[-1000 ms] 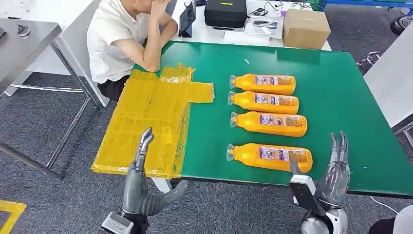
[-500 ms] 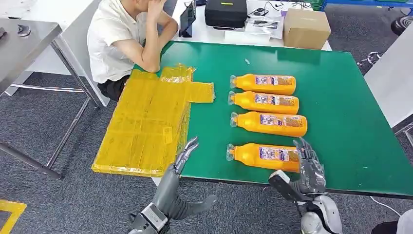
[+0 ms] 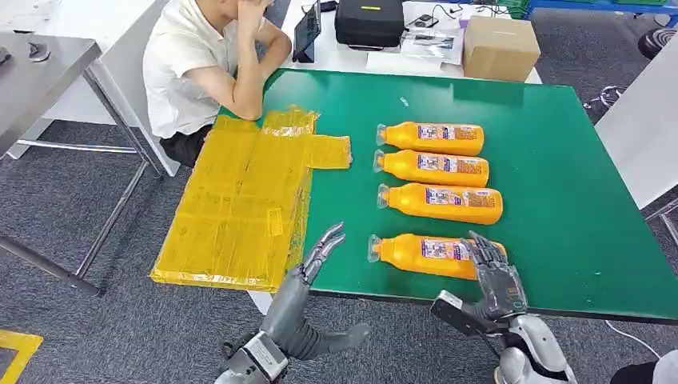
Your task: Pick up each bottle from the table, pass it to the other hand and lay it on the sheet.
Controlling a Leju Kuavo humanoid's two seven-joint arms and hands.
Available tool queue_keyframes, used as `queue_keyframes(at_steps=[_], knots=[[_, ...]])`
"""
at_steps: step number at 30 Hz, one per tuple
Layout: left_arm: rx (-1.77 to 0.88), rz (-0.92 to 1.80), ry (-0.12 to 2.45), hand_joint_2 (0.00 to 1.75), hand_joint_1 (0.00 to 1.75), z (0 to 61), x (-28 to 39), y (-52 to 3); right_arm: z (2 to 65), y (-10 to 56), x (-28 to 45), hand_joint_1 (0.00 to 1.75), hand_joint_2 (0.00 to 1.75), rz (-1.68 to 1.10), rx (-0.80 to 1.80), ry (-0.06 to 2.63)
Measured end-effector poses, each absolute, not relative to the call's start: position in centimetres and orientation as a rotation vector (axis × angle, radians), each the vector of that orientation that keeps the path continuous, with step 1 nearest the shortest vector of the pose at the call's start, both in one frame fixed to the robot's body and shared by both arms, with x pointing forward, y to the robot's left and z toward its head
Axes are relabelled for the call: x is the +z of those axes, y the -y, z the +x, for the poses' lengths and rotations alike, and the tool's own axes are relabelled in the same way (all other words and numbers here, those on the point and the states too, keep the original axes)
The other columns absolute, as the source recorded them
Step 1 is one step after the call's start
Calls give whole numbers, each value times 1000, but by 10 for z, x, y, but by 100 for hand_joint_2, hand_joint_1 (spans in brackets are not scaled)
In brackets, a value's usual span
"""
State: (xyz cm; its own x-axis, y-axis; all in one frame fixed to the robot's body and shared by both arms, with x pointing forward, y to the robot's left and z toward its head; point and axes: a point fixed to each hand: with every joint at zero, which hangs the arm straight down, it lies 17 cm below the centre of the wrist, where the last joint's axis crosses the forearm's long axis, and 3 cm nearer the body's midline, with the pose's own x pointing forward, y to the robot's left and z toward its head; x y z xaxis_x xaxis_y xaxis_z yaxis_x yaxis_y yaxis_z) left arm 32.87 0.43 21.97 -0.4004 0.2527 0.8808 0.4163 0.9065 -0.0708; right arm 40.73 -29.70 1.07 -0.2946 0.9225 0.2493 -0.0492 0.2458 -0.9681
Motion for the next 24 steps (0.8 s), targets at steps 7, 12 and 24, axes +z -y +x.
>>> queue_keyframes(at_steps=[7,12,24], knots=[[-191,-485,2008,175,0,328,221,-4,415,301,16,0,175,-997,1344,1489],[-190,-485,2007,175,0,328,221,-5,417,301,18,0,175,-1023,1361,1484],[-179,-482,2018,175,0,327,225,-8,423,302,19,0,175,-1045,1372,1480]])
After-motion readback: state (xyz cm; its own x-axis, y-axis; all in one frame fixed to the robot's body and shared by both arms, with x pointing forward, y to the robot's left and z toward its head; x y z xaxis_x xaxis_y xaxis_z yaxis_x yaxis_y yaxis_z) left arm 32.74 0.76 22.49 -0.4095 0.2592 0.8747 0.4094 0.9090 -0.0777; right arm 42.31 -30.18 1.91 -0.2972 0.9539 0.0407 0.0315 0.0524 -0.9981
